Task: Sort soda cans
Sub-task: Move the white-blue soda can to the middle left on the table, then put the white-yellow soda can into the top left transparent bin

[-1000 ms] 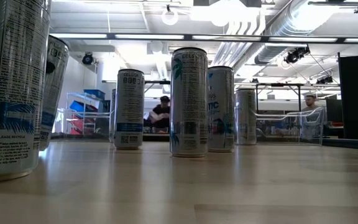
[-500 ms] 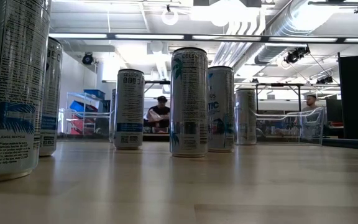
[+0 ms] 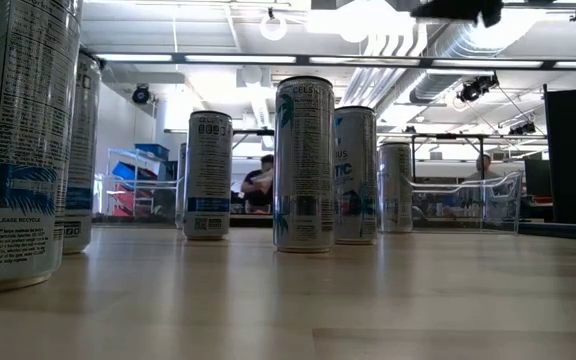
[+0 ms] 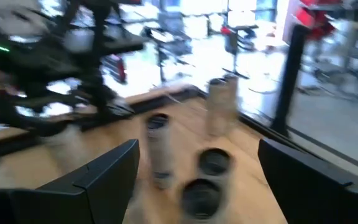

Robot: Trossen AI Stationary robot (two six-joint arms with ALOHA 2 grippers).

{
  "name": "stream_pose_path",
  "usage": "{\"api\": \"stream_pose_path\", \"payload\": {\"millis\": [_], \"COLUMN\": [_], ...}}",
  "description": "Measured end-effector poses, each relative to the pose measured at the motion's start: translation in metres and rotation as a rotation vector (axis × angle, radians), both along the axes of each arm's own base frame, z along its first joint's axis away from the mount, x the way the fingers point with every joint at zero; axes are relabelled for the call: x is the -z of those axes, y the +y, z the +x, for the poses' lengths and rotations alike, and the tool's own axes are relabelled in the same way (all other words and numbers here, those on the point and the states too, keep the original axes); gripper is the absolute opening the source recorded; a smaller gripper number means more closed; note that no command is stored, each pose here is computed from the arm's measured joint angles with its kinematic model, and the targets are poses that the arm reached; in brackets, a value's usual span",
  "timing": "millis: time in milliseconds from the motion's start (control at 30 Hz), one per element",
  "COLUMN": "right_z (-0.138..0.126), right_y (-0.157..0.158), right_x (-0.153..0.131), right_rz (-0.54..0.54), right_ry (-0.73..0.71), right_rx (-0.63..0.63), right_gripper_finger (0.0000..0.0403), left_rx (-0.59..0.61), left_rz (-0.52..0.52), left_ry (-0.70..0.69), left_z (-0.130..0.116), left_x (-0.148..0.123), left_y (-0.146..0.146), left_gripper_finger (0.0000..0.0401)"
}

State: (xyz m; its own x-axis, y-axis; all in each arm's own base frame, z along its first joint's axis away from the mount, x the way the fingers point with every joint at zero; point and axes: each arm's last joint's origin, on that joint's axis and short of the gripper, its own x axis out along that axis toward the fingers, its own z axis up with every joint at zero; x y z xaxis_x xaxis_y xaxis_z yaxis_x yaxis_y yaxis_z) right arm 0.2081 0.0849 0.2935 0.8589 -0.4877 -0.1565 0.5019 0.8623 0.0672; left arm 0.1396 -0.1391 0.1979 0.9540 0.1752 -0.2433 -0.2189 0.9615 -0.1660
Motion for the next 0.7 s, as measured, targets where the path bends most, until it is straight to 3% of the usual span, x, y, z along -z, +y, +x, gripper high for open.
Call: {"api": "stream_pose_path", "payload": {"millis": [367,500,700], "right_z": [0.004,0.002,0.016], "right_y": [-0.117,-0.149,-0.173], "right_x": [0.018,0.023,0.043], "right_rz": [0.069,0.15,0.156], "right_ry": [0.204,0.223,0.321], "right_rx": [0.412,0.449,0.442], "right_gripper_finger": [0.0323,0.0323,0.0323], "left_rx": [-0.118,-0.118,-0.134], "left_rz": [0.17,0.197,0.201], "left_ry": [-0.086,-0.085,-0.087], "left_z": [0.009,0.009,0.009], "left_x": [-0.049,-0.053,-0.053], "left_y": [-0.007,-0.008,-0.007], "left_gripper_finger": [0.0306,0.0306,0.0306]}}
